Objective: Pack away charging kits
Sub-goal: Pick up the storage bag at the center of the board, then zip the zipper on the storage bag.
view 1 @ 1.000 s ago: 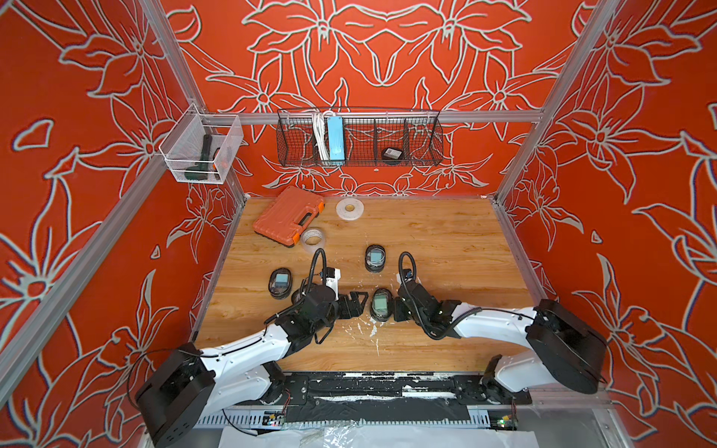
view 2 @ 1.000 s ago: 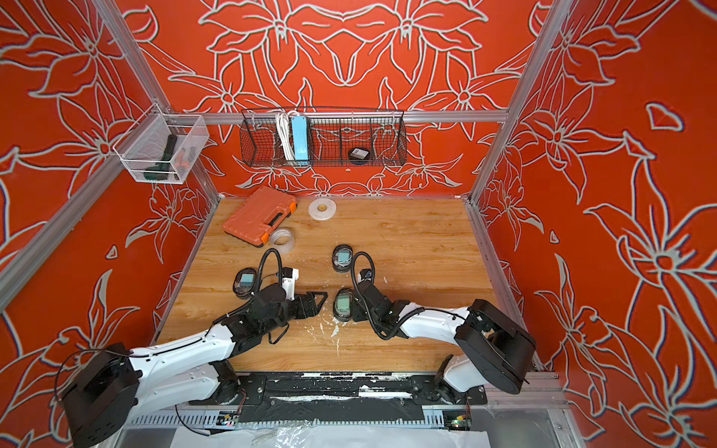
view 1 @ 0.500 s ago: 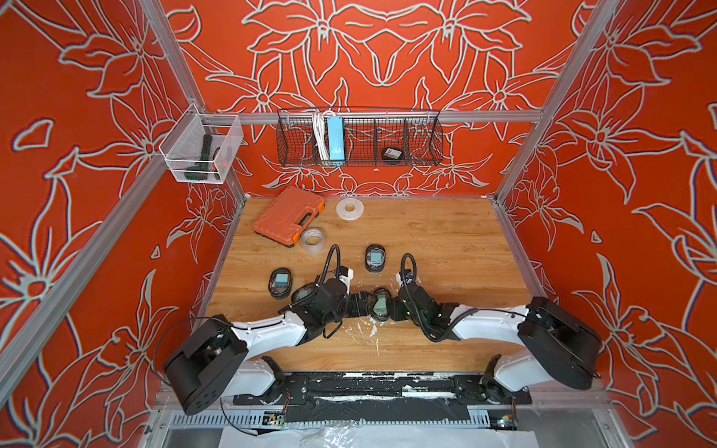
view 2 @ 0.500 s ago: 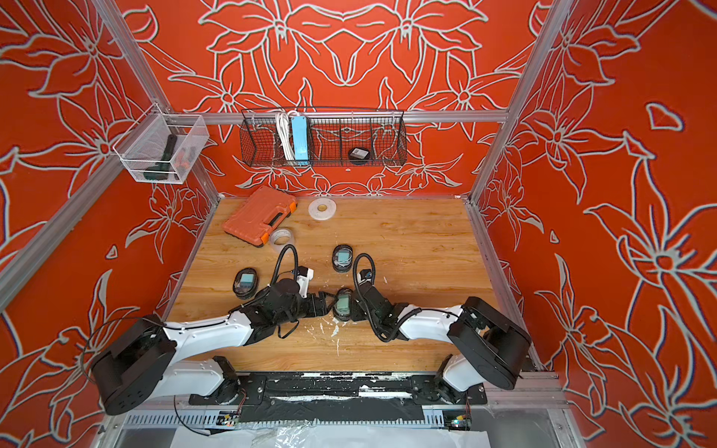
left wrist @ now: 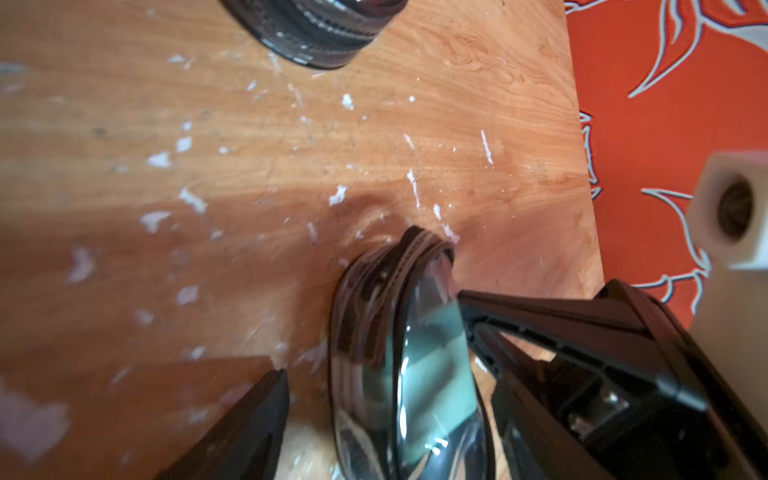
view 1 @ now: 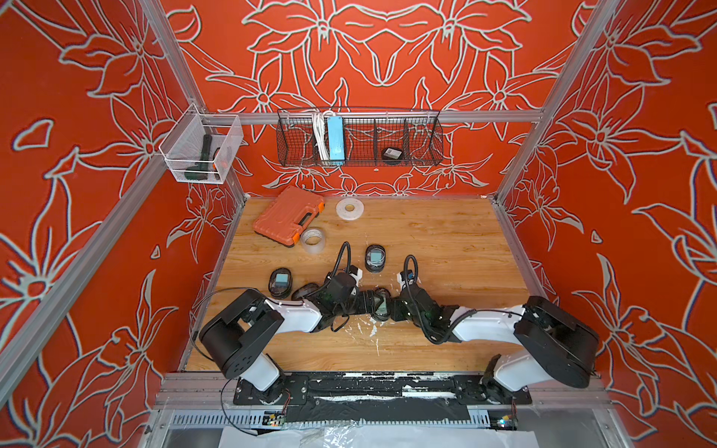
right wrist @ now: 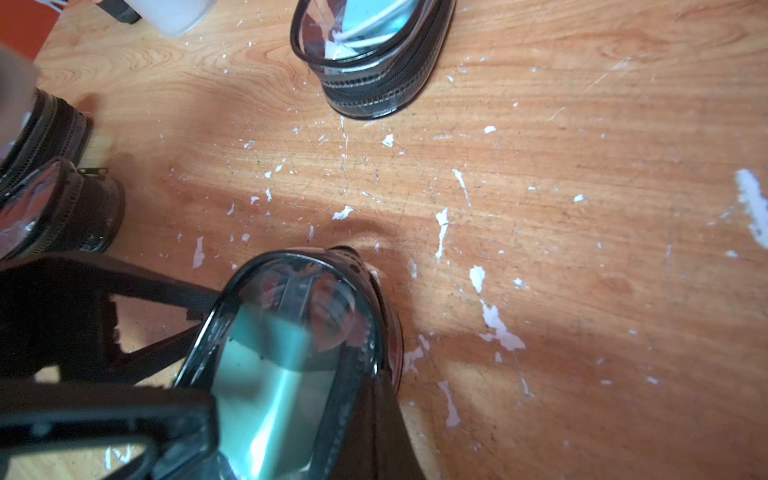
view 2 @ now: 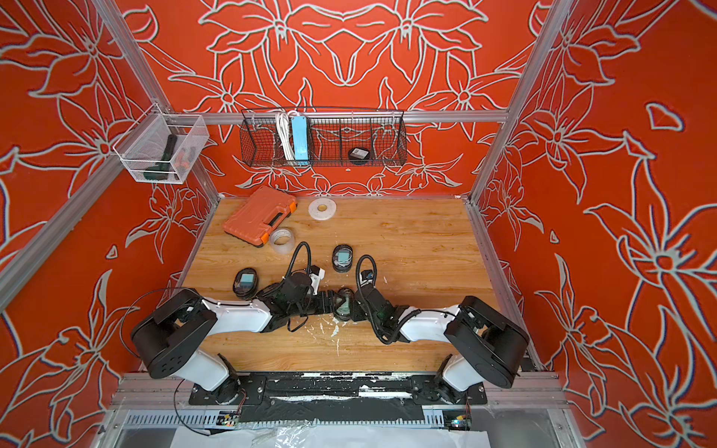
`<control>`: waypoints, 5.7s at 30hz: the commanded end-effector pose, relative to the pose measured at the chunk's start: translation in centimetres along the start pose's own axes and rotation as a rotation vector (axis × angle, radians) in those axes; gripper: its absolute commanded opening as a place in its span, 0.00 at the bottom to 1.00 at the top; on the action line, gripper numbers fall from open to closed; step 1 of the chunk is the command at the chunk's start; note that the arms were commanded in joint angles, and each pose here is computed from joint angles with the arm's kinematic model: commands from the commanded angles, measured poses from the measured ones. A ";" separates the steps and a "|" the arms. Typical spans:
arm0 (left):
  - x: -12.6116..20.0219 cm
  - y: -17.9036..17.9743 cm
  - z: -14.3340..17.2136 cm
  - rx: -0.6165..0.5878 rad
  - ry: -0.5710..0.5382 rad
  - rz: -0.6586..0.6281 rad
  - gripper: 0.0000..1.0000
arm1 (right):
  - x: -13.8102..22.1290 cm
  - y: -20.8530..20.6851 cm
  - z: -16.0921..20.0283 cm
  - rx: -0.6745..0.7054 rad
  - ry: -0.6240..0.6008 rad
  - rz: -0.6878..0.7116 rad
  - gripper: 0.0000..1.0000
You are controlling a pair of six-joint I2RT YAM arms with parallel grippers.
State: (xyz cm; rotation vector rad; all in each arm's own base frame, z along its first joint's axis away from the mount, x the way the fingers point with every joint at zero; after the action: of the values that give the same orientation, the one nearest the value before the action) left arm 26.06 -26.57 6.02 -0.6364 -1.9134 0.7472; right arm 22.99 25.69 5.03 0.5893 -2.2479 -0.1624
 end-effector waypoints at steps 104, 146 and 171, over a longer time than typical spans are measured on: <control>32.2 -25.1 -7.0 -0.594 -0.909 0.807 0.00 | 23.5 24.8 -14.4 0.647 -0.937 -0.400 0.23; 31.2 -23.0 -7.9 -0.529 -0.976 0.690 0.00 | 22.7 24.2 -16.4 0.495 -0.909 -0.285 0.00; 27.8 -20.1 -6.1 -0.455 -0.737 0.550 0.00 | 22.0 15.2 -14.7 0.717 -0.857 -0.188 0.00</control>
State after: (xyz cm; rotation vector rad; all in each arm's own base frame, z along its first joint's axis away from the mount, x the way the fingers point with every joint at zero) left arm 18.35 -19.43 39.57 -1.3557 -2.7028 1.0177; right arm 14.36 32.05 33.62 1.3669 -3.0256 0.3465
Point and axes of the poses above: each gripper's point midway between its finger pads, its own x axis back along the fingers, its own y axis along the line the jaws close on, z = x × y, the point moved 2 cm from there along x, back along the fingers, and after that the axes turned 4 degrees about x, right-handed, at the moved point
